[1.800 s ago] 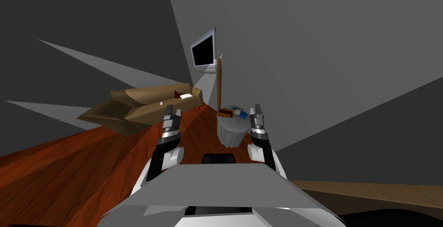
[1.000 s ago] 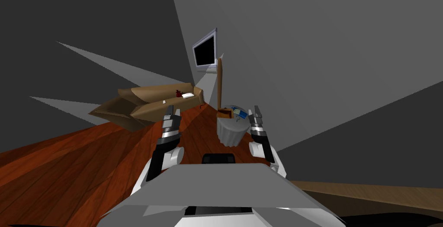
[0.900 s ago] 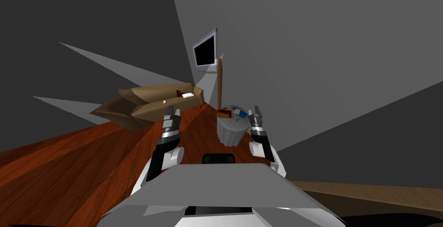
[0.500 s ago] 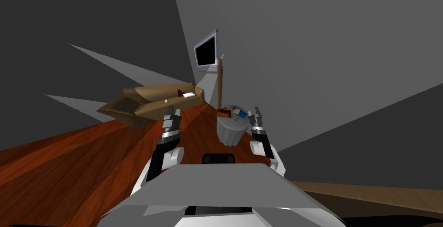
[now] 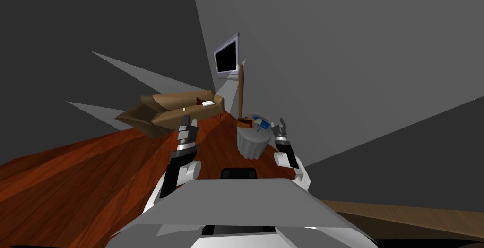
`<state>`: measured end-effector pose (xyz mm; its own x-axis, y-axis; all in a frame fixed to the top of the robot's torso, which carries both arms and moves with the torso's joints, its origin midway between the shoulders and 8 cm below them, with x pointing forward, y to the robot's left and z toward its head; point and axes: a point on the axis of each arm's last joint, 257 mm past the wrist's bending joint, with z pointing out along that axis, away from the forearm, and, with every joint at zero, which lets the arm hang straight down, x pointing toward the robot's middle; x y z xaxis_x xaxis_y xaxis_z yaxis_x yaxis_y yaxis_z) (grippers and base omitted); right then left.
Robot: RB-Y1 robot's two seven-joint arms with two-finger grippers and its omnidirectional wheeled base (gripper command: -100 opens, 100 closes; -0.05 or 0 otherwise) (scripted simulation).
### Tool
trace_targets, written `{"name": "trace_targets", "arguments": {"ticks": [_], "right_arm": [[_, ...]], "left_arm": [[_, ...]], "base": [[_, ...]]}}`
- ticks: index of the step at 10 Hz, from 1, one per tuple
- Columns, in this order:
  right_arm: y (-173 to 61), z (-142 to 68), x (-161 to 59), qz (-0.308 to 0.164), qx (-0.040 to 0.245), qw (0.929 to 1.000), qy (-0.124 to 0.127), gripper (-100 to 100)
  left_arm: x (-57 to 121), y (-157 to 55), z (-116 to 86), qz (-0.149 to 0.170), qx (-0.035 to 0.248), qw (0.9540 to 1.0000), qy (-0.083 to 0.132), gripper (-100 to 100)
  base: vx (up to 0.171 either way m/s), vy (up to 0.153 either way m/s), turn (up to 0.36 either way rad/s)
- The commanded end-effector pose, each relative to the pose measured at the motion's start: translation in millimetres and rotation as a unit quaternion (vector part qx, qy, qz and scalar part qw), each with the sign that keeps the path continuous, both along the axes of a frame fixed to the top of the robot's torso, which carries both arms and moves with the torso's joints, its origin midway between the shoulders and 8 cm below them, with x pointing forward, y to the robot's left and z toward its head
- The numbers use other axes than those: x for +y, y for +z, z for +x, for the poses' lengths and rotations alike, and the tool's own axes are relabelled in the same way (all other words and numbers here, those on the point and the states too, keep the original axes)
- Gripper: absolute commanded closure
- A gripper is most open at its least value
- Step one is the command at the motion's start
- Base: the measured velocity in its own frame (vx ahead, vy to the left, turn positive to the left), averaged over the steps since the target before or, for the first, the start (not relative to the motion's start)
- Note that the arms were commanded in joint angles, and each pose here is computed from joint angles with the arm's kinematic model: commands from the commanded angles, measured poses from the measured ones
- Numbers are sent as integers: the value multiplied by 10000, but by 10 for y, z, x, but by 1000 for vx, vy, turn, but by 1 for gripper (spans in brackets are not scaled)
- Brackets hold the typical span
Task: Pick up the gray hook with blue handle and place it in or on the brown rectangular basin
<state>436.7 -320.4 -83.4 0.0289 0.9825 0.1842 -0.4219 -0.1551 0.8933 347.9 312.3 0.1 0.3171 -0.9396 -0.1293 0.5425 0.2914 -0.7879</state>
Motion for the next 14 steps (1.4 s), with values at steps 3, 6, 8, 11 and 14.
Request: {"name": "trace_targets", "arguments": {"ticks": [3,6,8,11,14], "right_arm": [[-192,121,-169,573,165,9982,104,-100],[-356,223,-324,1052,316,9938,148,-100],[-526,322,-486,1495,469,9875,146,-100],[-702,416,-651,2031,599,9772,151,-100],[-885,505,-816,2576,718,9635,130,-100]], "left_arm": [[0,0,0,0,0,10000,0,0],[0,0,0,0,0,10000,0,0],[0,0,0,0,0,10000,0,0],[0,0,0,0,0,10000,0,0],[0,0,0,0,0,10000,0,0]], "base": [[-30,-55,45],[-23,-40,51],[-22,-51,92],[-24,-46,64],[-22,-43,64]]}}
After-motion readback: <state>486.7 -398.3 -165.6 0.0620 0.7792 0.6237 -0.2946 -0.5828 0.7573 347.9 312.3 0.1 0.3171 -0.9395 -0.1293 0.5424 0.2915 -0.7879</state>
